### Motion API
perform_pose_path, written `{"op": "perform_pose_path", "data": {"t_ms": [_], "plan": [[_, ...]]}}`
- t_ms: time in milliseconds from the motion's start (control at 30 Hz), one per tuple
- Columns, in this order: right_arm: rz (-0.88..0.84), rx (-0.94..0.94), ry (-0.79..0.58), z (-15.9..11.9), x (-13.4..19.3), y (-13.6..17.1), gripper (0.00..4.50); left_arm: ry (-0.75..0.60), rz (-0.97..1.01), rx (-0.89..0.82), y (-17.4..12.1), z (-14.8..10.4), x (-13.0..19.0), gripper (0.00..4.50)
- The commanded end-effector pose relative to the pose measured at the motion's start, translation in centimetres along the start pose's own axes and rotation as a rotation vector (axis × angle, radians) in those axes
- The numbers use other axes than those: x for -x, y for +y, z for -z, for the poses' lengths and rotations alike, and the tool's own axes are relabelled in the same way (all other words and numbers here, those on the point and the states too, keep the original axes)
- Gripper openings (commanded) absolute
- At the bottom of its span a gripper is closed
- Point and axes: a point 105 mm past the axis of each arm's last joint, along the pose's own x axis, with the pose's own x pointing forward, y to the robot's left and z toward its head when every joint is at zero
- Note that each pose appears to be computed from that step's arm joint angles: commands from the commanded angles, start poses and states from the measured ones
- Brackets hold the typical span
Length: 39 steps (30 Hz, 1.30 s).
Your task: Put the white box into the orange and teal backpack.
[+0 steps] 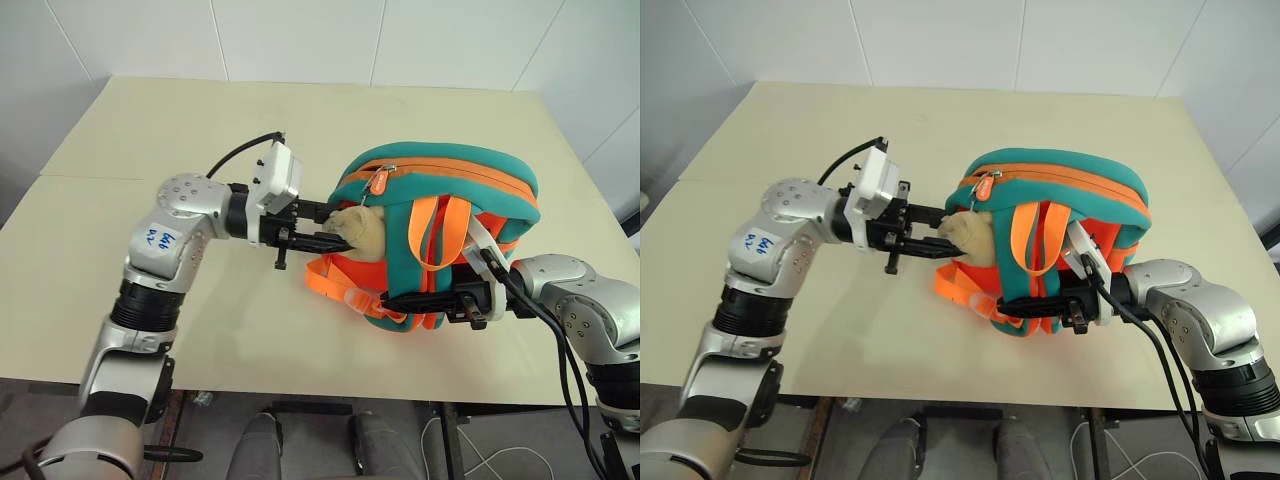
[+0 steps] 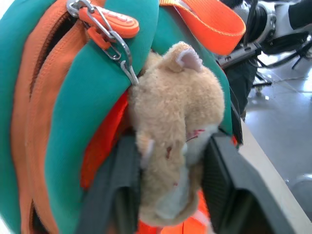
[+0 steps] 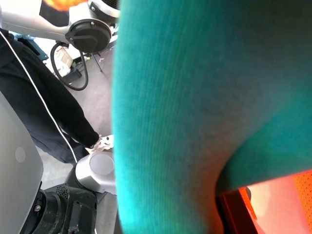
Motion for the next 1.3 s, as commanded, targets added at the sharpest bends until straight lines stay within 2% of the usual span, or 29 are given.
{"op": "perform_pose_path", "data": {"t_ms": [33,200,267,333,400,533,700,900,1000,1067,1167,1300], "plan": [[-0.010,0.020,0.000,-0.3,-0.1,0.3,0.00,0.060,-0.042,-0.083,1.4,-1.9,3.1,1.33],[0.008,0.009,0.015,0.2,0.5,0.7,0.00,0.135,-0.156,-0.090,3.9,-2.4,7.9,1.33],[0.018,0.006,0.006,0.2,0.6,0.9,0.00,0.229,-0.188,-0.070,4.1,-0.5,9.6,1.33],[0.041,-0.003,-0.011,0.3,0.6,1.1,0.00,0.307,-0.217,-0.032,4.1,2.6,10.6,1.33],[0.065,-0.018,-0.034,0.4,0.5,1.2,0.00,0.310,-0.229,0.004,3.9,5.1,10.1,1.33],[0.092,-0.038,-0.068,0.6,-0.1,1.5,0.00,0.220,-0.276,0.062,4.1,8.4,7.3,1.33],[0.176,-0.004,-0.120,0.3,-0.2,0.9,0.00,0.221,-0.200,0.139,1.4,12.5,4.5,1.33],[0.228,0.039,-0.154,0.1,-0.1,0.3,0.00,0.199,-0.245,0.264,0.6,14.9,4.5,1.33],[0.234,0.045,-0.156,-0.1,0.2,0.3,0.00,0.137,-0.304,0.306,1.5,14.1,5.4,1.33],[0.240,0.051,-0.144,-0.1,0.4,0.2,0.00,0.077,-0.335,0.289,2.9,11.9,6.3,1.33],[0.243,0.054,-0.140,-0.1,0.5,0.1,0.00,0.093,-0.303,0.219,3.5,10.0,6.8,1.33],[0.233,0.058,-0.138,-0.2,0.6,0.2,0.00,-0.001,-0.332,0.159,5.7,5.6,7.5,1.33]]}}
